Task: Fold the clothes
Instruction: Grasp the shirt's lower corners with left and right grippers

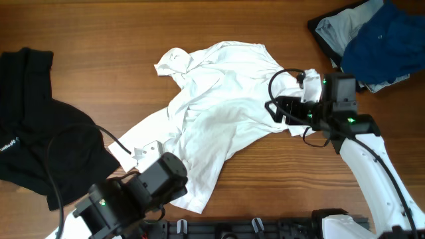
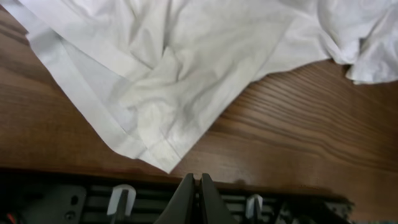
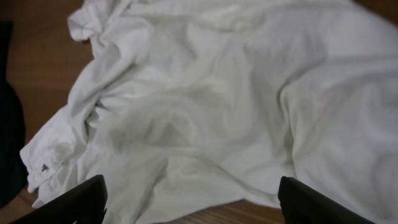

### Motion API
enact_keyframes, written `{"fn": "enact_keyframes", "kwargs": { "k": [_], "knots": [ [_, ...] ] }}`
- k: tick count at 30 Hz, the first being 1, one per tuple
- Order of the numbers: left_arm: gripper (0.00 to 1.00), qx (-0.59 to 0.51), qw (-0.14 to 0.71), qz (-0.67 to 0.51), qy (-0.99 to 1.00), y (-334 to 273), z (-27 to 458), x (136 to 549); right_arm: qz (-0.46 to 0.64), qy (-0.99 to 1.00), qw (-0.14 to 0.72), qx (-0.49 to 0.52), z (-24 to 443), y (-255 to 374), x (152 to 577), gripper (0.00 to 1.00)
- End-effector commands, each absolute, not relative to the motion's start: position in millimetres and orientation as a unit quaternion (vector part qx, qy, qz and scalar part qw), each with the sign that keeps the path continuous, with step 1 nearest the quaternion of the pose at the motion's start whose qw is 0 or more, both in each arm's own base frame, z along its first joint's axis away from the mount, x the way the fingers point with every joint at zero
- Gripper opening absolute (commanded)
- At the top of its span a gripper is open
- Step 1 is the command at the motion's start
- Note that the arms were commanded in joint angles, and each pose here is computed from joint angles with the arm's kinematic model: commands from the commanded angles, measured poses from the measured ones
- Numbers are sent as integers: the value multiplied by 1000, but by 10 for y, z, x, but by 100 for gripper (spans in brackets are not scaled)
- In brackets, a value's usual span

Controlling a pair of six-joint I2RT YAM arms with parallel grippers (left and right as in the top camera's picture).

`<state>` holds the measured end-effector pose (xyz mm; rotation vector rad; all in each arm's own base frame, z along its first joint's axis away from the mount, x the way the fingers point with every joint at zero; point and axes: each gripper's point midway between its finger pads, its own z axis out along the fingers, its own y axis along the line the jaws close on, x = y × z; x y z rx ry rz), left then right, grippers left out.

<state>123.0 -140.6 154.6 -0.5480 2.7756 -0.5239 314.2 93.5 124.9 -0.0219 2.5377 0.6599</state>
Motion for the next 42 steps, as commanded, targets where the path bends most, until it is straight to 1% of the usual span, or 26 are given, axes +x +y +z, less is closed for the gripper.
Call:
{"fn": "enact_keyframes", "kwargs": {
  "k": [1,4,6,8,10,13,14,16,19,25,27,29,30,31,32,33,35,37,38,39,41,42],
  "knots": [
    [4,-222,185,-136,948,-1306,1532,1424,261,949,171,38,894,977,2902,100],
    [4,-221,177,-106,953,-1326,1383,1453,270,951,128,76,672,993,2715,100],
    [4,-216,152,-97,960,-1416,1210,1435,269,952,123,77,640,990,2683,100],
    [4,-212,123,-89,966,-1511,1059,1402,271,950,128,88,653,979,2722,100],
    [5,-205,94,-80,971,-1591,938,1363,269,946,135,123,660,896,2789,100],
    [11,-202,58,-71,975,-1685,802,1305,248,940,165,169,665,610,2938,100],
    [11,-202,53,-71,976,-1706,783,1300,242,935,181,185,681,454,3004,100],
    [11,-201,52,-76,975,-1732,784,1307,236,926,189,224,680,215,3028,100],
    [12,-201,56,-83,974,-1758,797,1328,222,923,182,258,632,-17,2949,100],
    [13,-195,76,-97,973,-1804,821,1439,225,925,159,261,392,33,2753,100],
    [12,-206,75,-97,971,-1767,821,1481,227,922,158,271,353,35,2740,90],
    [12,-207,73,-98,971,-1749,821,1507,227,920,167,271,339,28,2766,89],
    [11,-211,71,-97,970,-1725,819,1524,228,919,172,271,331,24,2783,84],
    [11,-210,71,-98,970,-1720,820,1537,229,918,175,273,325,22,2792,74],
    [11,-211,71,-99,970,-1714,820,1546,229,916,177,277,315,18,2803,68],
    [11,-212,71,-98,970,-1703,820,1558,230,915,181,277,306,11,2837,64],
    [11,-217,70,-99,969,-1690,820,1571,232,912,189,280,287,-7,2904,62],
    [11,-219,67,-101,968,-1690,820,1570,236,909,188,288,238,-13,2949,49],
    [11,-218,65,-101,968,-1694,819,1566,238,909,185,289,210,-7,2956,45],
    [11,-218,64,-102,969,-1696,819,1562,238,909,180,292,174,-6,2955,44],
    [11,-218,62,-103,969,-1701,818,1556,237,911,165,296,59,-4,2941,12],
    [11,-218,62,-102,969,-1699,818,1556,237,911,163,297,31,-6,2949,8]
  ]
}}
